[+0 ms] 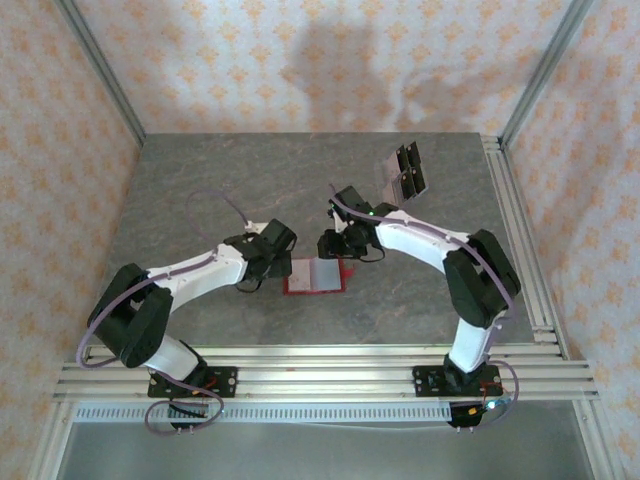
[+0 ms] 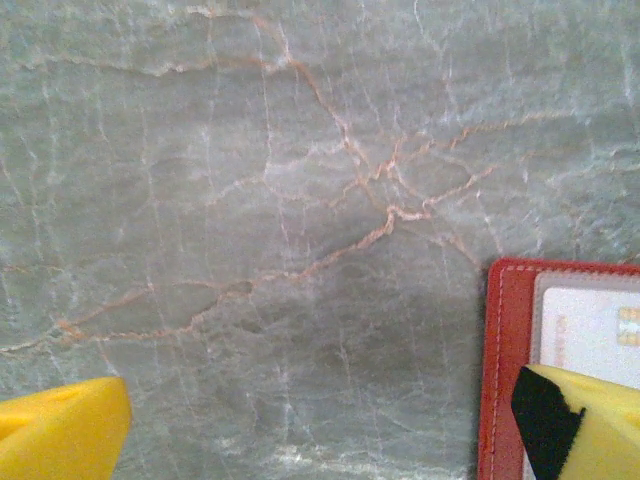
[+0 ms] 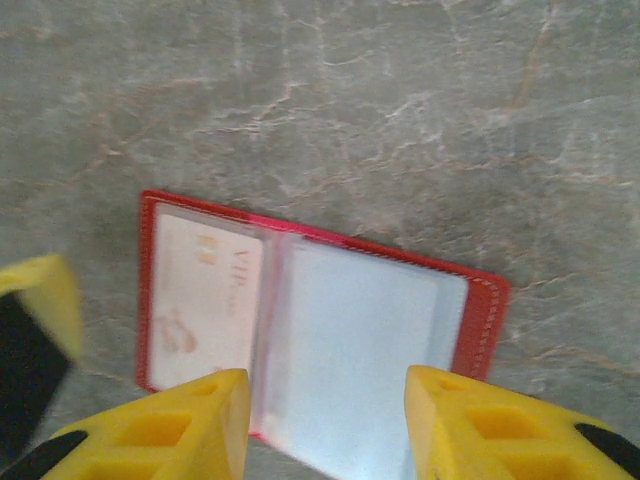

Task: Put the credit cards into the card holder
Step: Insert the credit card into the card slot, then flip over the card slot in the card holder.

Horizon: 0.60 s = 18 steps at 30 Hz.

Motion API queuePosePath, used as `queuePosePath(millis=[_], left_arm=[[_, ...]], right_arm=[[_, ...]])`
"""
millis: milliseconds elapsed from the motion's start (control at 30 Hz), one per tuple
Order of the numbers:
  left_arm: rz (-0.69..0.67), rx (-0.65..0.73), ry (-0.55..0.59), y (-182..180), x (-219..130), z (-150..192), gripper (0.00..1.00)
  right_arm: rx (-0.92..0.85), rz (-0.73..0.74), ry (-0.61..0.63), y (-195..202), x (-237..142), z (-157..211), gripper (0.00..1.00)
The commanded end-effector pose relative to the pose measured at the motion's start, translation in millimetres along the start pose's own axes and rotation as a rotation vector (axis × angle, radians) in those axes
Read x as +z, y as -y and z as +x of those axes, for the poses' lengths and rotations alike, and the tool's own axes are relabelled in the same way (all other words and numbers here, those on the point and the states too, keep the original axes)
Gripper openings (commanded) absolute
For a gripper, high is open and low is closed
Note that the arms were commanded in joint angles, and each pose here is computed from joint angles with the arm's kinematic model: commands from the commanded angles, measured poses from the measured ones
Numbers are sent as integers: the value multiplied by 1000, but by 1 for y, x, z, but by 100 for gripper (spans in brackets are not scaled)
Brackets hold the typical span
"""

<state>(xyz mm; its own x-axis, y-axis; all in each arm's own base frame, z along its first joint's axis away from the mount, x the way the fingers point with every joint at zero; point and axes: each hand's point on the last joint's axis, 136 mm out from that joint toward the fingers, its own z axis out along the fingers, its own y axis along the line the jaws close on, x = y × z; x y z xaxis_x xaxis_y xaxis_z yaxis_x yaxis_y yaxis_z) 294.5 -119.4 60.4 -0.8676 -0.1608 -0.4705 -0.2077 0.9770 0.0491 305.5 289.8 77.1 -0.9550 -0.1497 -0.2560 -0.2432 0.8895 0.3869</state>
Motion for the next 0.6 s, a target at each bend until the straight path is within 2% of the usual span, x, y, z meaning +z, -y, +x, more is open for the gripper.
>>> queuePosePath(millis=[0, 367, 567], left_arm=[[-57, 0, 21, -16, -8, -13, 100], [-61, -7, 3, -23, -6, -16, 100], [-56, -12, 6, -25, -8, -16, 100]], right_arm=[[-78, 121, -33, 19, 6, 2, 45], [-137, 137, -70, 4, 26, 2, 45], [-145, 181, -79, 13, 34, 4, 45]])
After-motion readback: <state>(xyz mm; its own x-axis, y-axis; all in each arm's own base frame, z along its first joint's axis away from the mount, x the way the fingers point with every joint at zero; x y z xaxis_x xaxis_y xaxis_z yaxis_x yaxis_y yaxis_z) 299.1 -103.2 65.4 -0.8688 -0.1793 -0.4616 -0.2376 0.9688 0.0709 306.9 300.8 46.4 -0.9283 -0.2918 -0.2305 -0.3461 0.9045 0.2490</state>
